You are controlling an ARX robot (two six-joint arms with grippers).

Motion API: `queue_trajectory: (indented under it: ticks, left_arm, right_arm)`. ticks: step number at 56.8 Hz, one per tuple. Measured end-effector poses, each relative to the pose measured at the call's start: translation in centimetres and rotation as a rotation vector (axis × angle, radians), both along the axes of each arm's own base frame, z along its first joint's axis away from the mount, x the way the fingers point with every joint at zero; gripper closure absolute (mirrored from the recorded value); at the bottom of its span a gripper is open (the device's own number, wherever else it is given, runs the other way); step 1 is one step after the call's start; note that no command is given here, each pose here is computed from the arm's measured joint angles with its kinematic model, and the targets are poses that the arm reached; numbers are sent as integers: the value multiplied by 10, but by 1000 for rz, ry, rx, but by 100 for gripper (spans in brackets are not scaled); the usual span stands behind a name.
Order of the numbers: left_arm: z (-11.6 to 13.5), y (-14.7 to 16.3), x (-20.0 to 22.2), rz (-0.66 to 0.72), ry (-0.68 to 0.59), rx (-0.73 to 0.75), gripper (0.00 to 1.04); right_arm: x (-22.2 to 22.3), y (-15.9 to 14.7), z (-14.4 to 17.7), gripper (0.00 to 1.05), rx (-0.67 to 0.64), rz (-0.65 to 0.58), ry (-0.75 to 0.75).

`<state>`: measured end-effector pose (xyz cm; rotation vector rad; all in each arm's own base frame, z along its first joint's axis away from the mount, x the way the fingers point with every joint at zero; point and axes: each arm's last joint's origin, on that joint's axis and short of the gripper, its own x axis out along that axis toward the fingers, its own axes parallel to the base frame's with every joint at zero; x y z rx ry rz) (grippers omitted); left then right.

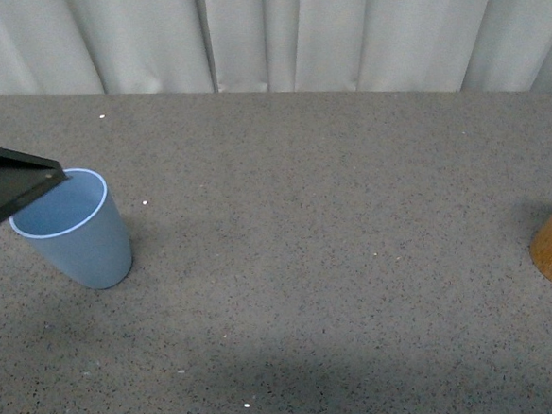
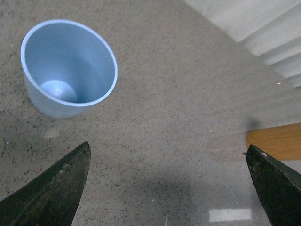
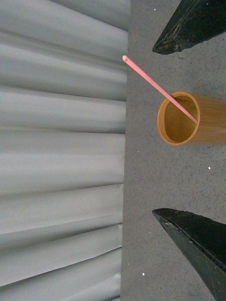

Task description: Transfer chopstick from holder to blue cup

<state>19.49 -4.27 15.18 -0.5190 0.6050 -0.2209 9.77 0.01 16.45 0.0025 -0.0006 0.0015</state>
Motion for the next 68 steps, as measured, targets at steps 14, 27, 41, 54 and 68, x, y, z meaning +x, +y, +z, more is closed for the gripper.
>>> queue_trajectory:
  ticks: [14, 27, 41, 54, 68]
  left_arm:
    - [-2, -24, 19, 34, 109, 59, 7]
    - [-11, -28, 31, 106, 199, 119, 7]
    - [-16, -21, 49, 203, 238, 121, 7]
    - [-26, -9, 60, 295, 276, 145, 7]
    - [-31, -2, 68, 345, 293, 140, 7]
  right_arm:
    - [0, 0, 0, 10, 0, 0, 0]
    - [0, 0, 0, 10, 0, 0, 0]
    - [0, 0, 0, 10, 0, 0, 0]
    - [0, 0, 0, 10, 0, 0, 0]
    - [0, 0, 0, 10, 0, 0, 0]
